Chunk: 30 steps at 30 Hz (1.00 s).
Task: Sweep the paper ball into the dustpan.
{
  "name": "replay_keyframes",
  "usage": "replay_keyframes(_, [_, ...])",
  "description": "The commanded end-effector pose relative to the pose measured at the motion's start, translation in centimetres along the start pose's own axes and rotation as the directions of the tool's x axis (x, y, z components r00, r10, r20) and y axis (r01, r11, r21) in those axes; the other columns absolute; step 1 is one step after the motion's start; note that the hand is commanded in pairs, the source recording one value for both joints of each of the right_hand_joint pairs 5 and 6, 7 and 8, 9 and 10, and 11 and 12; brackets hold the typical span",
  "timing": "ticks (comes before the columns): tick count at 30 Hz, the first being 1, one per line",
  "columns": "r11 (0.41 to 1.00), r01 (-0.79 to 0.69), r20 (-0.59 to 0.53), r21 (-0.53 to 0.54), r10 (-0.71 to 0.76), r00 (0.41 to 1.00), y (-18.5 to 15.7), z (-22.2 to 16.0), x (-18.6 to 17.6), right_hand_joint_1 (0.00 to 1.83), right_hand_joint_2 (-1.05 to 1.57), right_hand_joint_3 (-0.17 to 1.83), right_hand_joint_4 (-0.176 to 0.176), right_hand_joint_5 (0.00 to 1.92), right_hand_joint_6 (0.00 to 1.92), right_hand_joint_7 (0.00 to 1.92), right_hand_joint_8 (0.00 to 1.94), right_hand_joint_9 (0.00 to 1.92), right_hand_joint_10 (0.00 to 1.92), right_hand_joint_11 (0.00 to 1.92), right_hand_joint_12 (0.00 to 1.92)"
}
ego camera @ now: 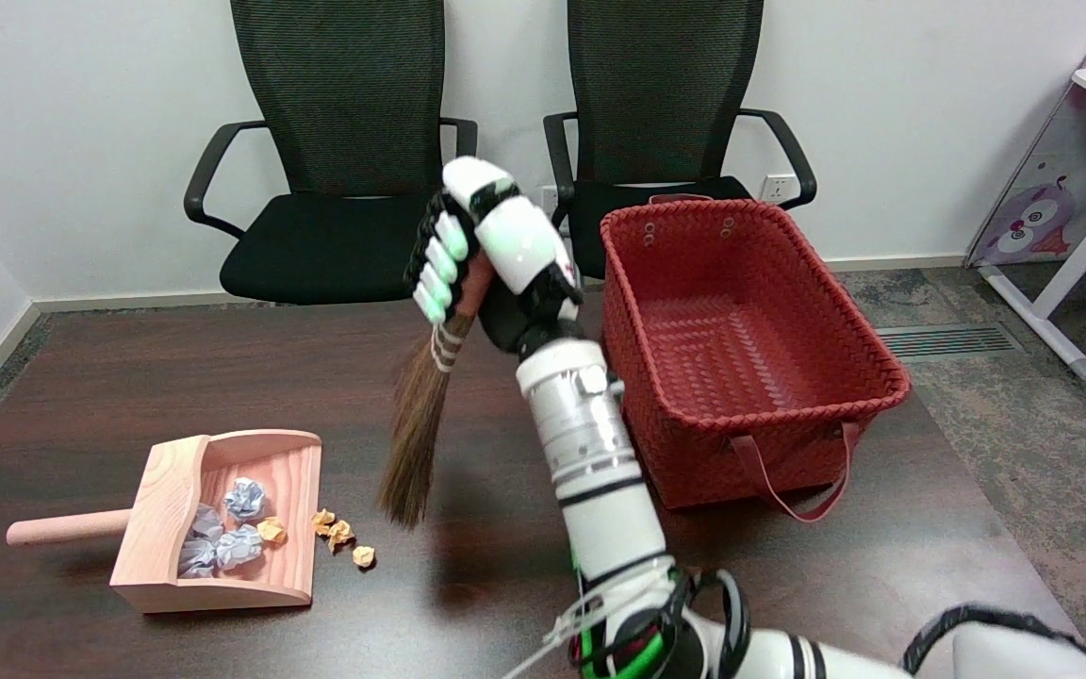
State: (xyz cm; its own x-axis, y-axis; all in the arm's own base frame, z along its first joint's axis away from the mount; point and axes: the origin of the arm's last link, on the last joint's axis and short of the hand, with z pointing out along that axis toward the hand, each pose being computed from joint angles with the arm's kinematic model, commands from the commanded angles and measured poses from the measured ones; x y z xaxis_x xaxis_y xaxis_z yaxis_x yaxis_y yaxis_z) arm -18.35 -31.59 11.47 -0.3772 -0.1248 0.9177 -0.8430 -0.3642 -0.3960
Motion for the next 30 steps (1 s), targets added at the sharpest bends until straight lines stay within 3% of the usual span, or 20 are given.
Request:
replay_keyframes(1, [0.993,0.049,-0.228,-0.11,-0.073,0.971,1.8,-9.0,-2.0,0.45,1.48,1.04,0.024,1.92,1.92,1.92,1.92,1.92,1.92,1.92,1.92])
replay_keyframes(11, [0.962,0.229,-0.236,-0.15,-0.259,0.937,1.3,-12.2,-5.1,0.45,1.45,1.1,0.024,1.92,1.92,1.92,1.92,1.92,1.92,1.92,1.92])
replay_keyframes(16, [0.918,0.348,-0.096,-0.19,-0.37,0.924,1.8,-11.7,-7.1,0.46,1.47,1.1,0.026,1.92,1.92,1.92,1.92,1.92,1.92,1.92,1.92])
replay_keyframes(22, [0.836,0.517,0.037,-0.186,-0.52,0.853,2.8,-11.0,-9.0,0.45,1.52,1.08,0.031,1.92,1.92,1.92,1.92,1.92,1.92,1.92,1.92])
replay_keyframes(27, [0.803,0.571,0.143,-0.172,-0.553,0.821,4.0,-9.4,-10.3,0.47,1.57,1.03,0.036,1.92,1.92,1.92,1.92,1.92,1.92,1.92,1.92])
replay_keyframes(30, [0.763,0.63,0.228,-0.145,-0.594,0.771,4.6,-8.3,-11.0,0.49,1.57,1.01,0.038,1.92,1.92,1.92,1.92,1.92,1.92,1.92,1.92])
